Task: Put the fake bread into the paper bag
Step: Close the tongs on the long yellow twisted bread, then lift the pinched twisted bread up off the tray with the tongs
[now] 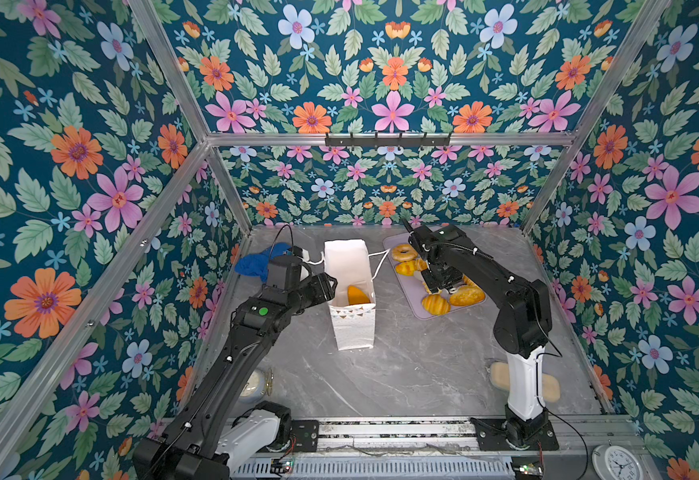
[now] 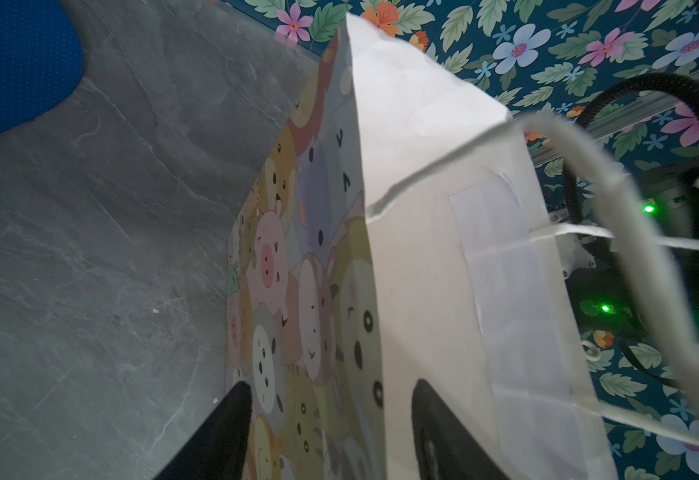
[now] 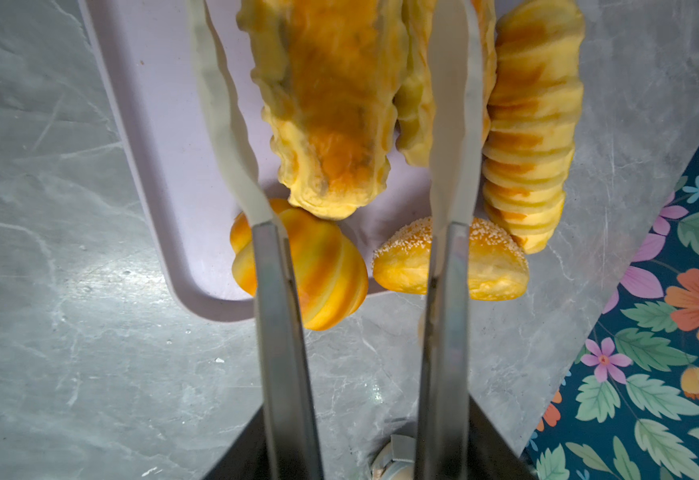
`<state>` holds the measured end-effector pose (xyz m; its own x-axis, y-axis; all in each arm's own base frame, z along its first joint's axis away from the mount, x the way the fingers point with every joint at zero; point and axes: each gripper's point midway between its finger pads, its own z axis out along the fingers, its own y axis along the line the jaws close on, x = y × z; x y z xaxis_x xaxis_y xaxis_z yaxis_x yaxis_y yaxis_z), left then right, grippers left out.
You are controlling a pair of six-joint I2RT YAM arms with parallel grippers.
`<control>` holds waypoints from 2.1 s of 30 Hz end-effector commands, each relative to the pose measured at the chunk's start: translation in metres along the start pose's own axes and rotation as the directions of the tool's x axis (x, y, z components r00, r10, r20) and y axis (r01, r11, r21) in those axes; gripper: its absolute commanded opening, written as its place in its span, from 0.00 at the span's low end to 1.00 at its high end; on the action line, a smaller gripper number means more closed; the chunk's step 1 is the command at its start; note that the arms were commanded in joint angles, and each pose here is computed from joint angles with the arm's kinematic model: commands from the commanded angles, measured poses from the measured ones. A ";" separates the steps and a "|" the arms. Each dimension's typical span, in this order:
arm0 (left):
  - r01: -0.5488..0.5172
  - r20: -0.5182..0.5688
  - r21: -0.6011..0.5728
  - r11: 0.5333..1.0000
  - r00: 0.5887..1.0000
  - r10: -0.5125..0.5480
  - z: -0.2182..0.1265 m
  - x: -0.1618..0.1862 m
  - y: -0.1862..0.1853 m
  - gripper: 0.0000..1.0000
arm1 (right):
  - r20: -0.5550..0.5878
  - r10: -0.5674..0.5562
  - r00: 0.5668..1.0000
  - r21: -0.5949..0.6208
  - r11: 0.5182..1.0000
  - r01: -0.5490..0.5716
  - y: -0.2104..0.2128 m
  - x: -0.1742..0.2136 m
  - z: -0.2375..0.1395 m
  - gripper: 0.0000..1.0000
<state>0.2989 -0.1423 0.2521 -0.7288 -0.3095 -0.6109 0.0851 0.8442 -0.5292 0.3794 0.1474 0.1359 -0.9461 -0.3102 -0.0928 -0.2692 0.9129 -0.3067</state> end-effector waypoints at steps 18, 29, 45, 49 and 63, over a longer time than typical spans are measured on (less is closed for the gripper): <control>-0.011 0.016 0.008 1.000 1.000 0.011 -0.003 -0.005 -0.003 0.66 | 0.020 -0.001 1.000 0.021 1.000 0.001 -0.005 -0.002 -0.004 0.41; -0.013 0.029 0.012 1.000 1.000 0.013 -0.009 -0.009 -0.006 0.70 | 0.078 0.032 0.996 -0.009 0.999 -0.032 -0.010 -0.001 -0.025 0.38; -0.012 0.039 0.023 1.000 0.999 0.011 -0.016 -0.014 -0.012 0.53 | 0.191 0.117 0.975 -0.143 0.986 -0.090 -0.014 0.002 -0.068 0.36; -0.009 0.038 0.031 0.999 0.999 0.008 -0.017 -0.015 -0.015 0.47 | 0.216 0.148 0.965 -0.190 0.976 -0.107 -0.016 0.004 -0.079 0.36; -0.009 0.036 0.035 0.999 0.999 0.007 -0.015 -0.016 -0.016 0.35 | 0.291 0.227 0.929 -0.333 0.935 -0.124 -0.018 0.011 -0.122 0.36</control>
<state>0.2987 -0.1430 0.2766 -0.7040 -0.3144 -0.6368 0.1127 0.8358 -0.5374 0.3506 0.1544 0.2461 -0.8991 -0.1788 -0.3995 -0.1954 0.9807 0.0008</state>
